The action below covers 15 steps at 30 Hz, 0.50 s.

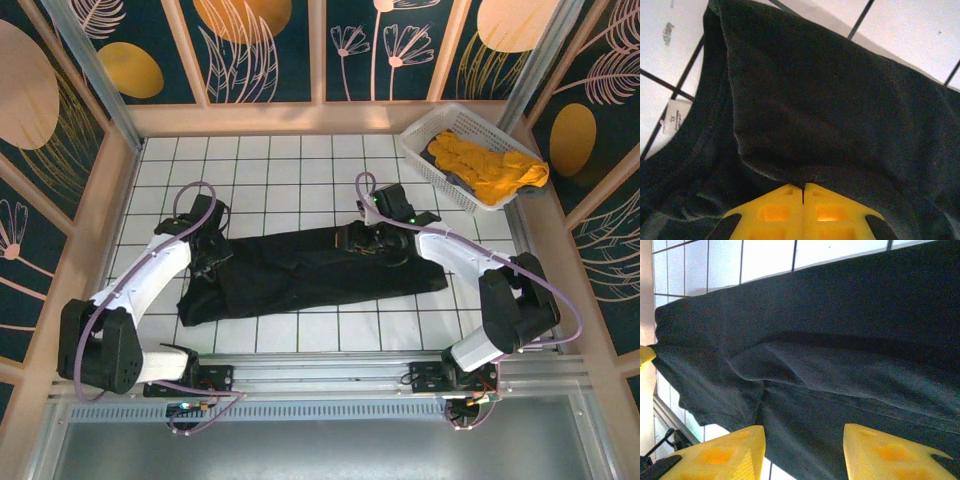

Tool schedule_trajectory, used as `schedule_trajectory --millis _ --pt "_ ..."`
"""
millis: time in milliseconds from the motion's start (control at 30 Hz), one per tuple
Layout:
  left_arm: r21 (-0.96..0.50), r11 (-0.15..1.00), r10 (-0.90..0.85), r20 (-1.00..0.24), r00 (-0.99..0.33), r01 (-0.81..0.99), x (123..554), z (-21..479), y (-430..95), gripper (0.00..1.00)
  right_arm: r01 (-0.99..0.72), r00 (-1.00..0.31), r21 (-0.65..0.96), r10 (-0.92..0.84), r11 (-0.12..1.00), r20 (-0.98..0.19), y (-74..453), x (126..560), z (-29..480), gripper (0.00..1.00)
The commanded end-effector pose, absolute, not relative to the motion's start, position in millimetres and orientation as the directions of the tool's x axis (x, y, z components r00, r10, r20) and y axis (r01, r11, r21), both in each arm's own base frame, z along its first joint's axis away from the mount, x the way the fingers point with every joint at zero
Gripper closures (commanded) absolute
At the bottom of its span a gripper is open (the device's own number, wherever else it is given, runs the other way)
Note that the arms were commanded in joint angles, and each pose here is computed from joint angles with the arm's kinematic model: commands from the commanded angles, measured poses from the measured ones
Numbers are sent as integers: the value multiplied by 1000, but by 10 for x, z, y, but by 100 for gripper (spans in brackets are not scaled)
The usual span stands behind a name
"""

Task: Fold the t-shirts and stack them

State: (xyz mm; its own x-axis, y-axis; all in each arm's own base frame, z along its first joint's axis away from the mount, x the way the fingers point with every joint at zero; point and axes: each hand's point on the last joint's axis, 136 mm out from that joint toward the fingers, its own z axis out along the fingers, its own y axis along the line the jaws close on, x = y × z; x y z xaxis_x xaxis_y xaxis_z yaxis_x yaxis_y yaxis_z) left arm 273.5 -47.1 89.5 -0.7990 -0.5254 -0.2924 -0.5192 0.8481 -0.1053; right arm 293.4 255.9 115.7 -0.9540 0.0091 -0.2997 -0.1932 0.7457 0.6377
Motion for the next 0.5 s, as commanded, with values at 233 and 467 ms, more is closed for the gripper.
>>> schedule_trajectory --millis 233,467 --pt "98 862 -433 -366 -824 -497 2909 695 -115 100 -88 -942 584 123 807 -313 2120 3085 1109 64" --pt "131 863 -417 -360 -835 -488 3017 514 -110 100 -54 -942 572 148 819 -302 1993 3095 1064 66"
